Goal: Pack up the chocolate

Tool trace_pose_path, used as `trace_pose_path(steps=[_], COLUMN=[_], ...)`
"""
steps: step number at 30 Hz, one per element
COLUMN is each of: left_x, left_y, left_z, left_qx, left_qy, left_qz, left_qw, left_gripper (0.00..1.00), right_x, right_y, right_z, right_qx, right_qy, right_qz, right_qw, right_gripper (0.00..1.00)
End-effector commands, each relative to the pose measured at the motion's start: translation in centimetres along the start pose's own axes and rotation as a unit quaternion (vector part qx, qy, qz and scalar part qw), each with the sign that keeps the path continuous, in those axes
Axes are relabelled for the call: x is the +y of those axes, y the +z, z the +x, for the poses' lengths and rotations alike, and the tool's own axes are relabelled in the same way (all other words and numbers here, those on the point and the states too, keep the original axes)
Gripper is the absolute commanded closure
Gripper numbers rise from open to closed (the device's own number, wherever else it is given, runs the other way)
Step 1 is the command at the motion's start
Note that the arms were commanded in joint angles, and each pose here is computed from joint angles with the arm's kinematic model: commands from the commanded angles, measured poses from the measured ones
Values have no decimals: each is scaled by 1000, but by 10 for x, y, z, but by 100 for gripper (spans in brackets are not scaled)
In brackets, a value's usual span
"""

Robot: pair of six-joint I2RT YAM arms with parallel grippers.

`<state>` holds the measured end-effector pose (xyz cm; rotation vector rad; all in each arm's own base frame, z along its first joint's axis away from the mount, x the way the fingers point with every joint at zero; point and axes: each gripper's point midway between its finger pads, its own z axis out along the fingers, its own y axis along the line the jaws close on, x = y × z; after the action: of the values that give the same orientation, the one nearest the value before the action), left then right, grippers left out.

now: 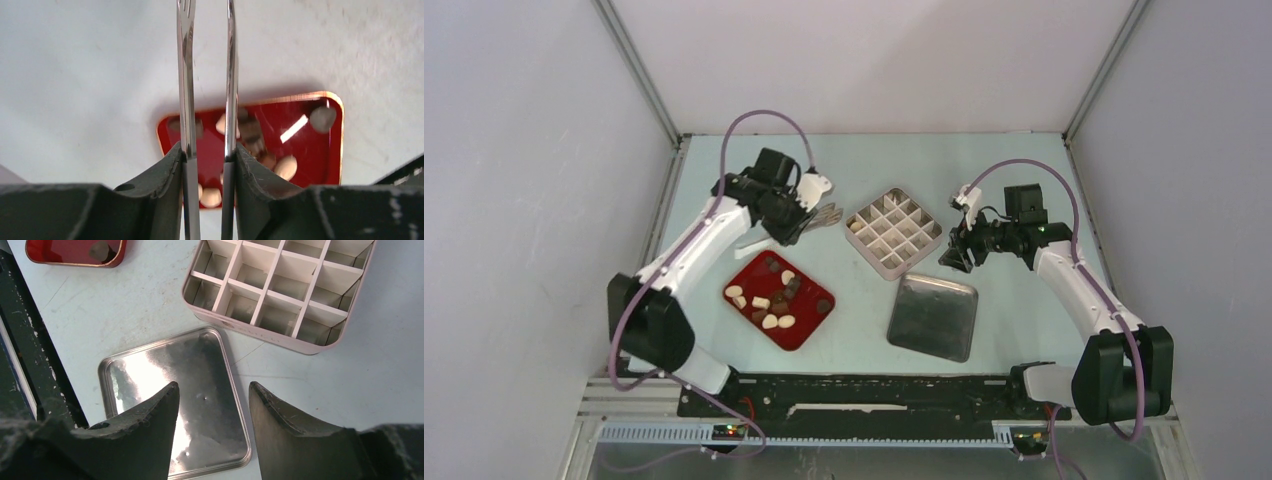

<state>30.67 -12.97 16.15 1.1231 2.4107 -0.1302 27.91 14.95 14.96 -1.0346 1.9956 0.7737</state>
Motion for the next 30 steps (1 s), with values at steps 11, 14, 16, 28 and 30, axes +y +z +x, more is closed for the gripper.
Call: trace_pose_path(steps=[11, 14, 16, 28, 30], left_x=[-1, -6, -9, -23, -25], left_y=[50, 61, 67, 67, 64], left_z=[-115, -118, -116, -96, -94], left_qx=[-96, -83, -73, -52, -54], left_qy=[-13, -14, -15, -10, -10], left_qz=[15, 23, 24, 34, 35], left_qw=[995, 996, 997, 998, 998], left_gripper=[74, 74, 72, 62, 61], right_x=[-8, -8, -8, -9, -9], right_y=[-2, -2, -2, 1, 1], right_z=[-3, -2, -1, 3, 3], right_qx=[-3, -1, 0, 4, 5], right_qy=[-24, -23, -23, -19, -18], right_qz=[17, 17, 17, 11, 12], right_qw=[1000, 1000, 1000, 1000, 1000], right_gripper=[44, 44, 44, 44, 44])
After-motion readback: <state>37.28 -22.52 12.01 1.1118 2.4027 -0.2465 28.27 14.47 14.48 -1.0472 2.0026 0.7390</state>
